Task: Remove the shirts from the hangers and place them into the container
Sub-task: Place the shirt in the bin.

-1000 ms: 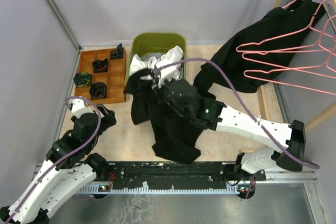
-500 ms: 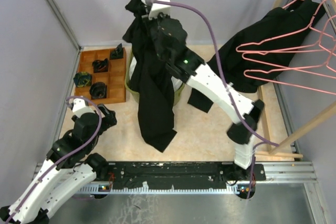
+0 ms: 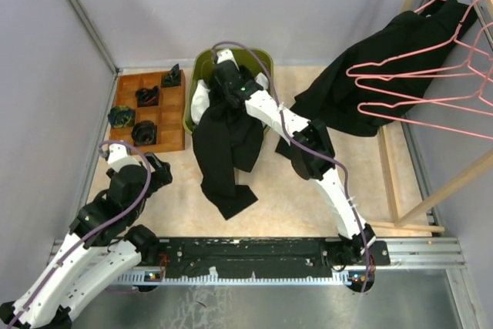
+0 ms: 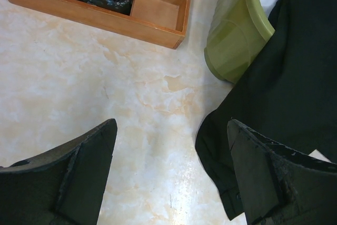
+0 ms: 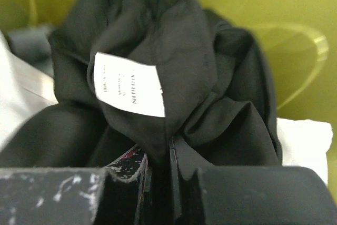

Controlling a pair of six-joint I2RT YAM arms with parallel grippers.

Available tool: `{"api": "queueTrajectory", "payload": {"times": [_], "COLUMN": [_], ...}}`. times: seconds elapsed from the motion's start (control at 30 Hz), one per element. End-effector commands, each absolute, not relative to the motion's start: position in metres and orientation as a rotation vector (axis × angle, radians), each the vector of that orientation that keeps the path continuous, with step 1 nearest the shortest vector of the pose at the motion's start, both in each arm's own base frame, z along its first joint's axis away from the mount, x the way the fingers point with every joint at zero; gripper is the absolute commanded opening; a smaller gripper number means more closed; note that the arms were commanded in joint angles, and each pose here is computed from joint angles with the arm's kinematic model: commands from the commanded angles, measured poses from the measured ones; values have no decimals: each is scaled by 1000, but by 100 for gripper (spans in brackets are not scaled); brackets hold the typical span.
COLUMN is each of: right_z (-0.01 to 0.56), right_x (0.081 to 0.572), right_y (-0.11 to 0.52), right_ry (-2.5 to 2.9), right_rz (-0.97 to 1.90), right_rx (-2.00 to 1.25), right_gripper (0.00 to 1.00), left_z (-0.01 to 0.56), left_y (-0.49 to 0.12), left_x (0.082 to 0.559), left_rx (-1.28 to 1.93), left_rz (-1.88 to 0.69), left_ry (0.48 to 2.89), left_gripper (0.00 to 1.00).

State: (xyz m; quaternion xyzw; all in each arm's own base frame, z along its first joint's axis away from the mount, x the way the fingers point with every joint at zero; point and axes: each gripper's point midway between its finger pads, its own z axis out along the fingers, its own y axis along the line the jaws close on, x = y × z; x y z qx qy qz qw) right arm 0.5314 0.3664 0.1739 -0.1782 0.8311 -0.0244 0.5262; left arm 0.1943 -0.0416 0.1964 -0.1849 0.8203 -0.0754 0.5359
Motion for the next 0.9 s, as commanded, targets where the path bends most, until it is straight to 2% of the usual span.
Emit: {"api": "queueTrajectory", "payload": {"times": [0.0,0.07,0.17,0.3,0.43,0.5,0.63,0.87], "right_z": [123,115,132,214,307,339,372,364], "right_x": [520,519,520,518,502,484,437,349], "right_y": [368,364,357,356,346,343,342,344], "right_ry": [2173,2209,2193,2056,1903,1862,1816,1696], "right_rz": [66,54,45,107,179,246,405,515], "right_rx": [-476,-487,-465,-467,-445,-461,-512,-605], "right_gripper": [16,20,24,42,70,78,87,93], "left_z": [195,195,195,195,194,194,194,193], "left_y": [-45,-46,-46,-46,-46,-46,-46,-46], "left_x": [197,197,197,197,197,197,198,198], "left_rx": [-421,-415,-413,-414,-411,-413,-411,-409], "left_rz": [-181,-185,-186,-186,-185,-186,-182,-179], "left_ry": [1953,1955,1956,1958,1960,1959,1961,1963], "left_gripper": [91,91,91,91,91,91,91,90]}}
